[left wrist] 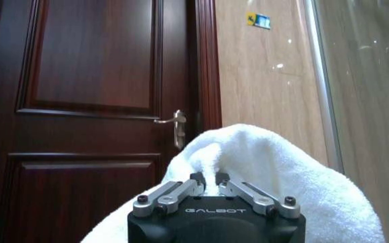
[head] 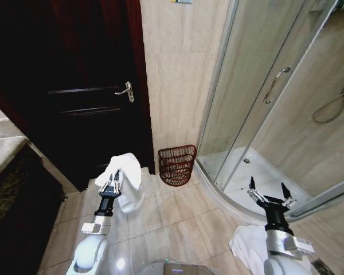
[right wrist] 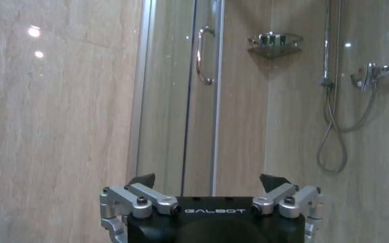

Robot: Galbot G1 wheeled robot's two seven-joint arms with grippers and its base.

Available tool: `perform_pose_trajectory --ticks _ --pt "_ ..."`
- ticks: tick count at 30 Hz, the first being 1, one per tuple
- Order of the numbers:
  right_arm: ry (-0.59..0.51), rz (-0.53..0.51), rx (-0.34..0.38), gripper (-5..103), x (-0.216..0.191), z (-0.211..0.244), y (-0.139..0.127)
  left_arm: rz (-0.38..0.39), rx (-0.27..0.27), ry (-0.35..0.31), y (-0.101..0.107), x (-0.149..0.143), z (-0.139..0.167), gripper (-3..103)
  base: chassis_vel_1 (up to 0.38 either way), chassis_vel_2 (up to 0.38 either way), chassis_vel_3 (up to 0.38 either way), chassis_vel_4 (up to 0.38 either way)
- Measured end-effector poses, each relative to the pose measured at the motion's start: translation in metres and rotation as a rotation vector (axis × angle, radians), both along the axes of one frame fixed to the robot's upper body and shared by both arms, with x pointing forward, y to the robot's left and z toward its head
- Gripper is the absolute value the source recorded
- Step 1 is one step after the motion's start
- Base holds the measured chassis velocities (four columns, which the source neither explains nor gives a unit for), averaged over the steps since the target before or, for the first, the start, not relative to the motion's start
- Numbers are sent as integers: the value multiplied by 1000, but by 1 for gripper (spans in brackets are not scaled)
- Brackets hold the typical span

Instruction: Discard the used towel into the hamper.

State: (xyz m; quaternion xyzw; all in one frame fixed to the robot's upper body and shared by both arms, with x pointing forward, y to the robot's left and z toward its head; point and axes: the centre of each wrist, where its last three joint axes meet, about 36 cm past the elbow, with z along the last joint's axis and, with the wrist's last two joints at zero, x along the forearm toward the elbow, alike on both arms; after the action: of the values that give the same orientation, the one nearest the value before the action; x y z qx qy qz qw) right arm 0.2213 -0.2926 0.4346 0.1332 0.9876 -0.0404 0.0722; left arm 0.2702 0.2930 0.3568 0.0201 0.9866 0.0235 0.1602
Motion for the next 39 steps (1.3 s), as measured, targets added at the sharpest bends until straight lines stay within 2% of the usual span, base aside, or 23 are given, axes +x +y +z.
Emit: perform_pose_trajectory --ticks 7,39 --pt "-6 5 26 100 0 2 2 6 10 1 -2 3 -4 6 0 0 0 0" --pt "5 14 9 100 -2 -5 0 6 6 6 -3 6 -11 6 0 0 0 0"
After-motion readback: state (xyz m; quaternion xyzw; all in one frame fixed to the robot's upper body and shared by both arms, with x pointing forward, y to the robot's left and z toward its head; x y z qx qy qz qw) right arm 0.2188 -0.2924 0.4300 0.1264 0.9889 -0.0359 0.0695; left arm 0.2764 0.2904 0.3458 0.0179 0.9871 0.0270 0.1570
